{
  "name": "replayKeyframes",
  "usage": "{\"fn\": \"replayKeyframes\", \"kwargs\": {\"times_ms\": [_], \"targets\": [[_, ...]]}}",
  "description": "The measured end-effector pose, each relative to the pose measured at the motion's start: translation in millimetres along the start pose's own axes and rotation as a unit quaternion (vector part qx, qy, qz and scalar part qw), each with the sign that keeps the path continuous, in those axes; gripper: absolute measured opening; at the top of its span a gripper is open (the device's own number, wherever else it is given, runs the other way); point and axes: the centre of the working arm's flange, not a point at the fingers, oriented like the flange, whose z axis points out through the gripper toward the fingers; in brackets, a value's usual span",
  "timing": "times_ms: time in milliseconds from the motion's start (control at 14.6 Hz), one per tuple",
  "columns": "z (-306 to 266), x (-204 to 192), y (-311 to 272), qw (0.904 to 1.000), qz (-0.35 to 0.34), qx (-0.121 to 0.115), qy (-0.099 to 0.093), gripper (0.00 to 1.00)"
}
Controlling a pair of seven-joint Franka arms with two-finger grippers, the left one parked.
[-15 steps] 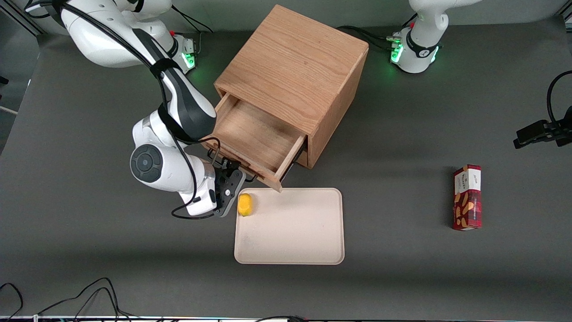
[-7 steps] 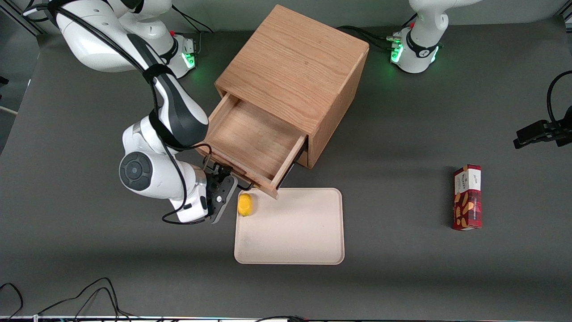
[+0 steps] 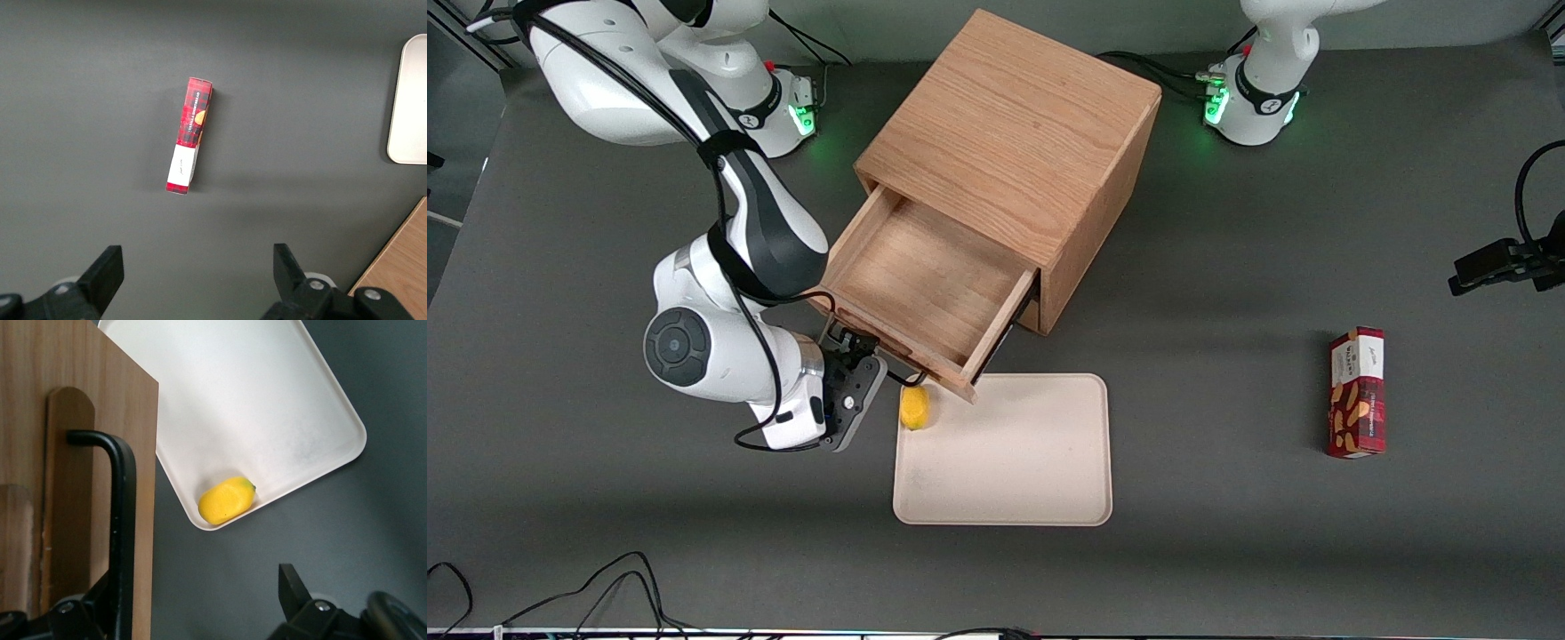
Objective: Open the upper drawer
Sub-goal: 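Keep pulling the drawer out further with the right gripper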
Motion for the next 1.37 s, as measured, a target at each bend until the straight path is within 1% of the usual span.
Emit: {"fn": "replayKeyframes", "kwargs": {"times_ms": [205, 820, 1366], "targets": [[-2.7, 0.8, 0.9, 1.0000, 0.000, -0.002, 0.002, 1.00], [-8.7, 4.5, 21.1, 0.9997, 0.008, -0.011, 0.018, 1.00], [-13.2, -4.2, 42.9, 0.9993, 0.023, -0.022, 0.021, 1.00]]}}
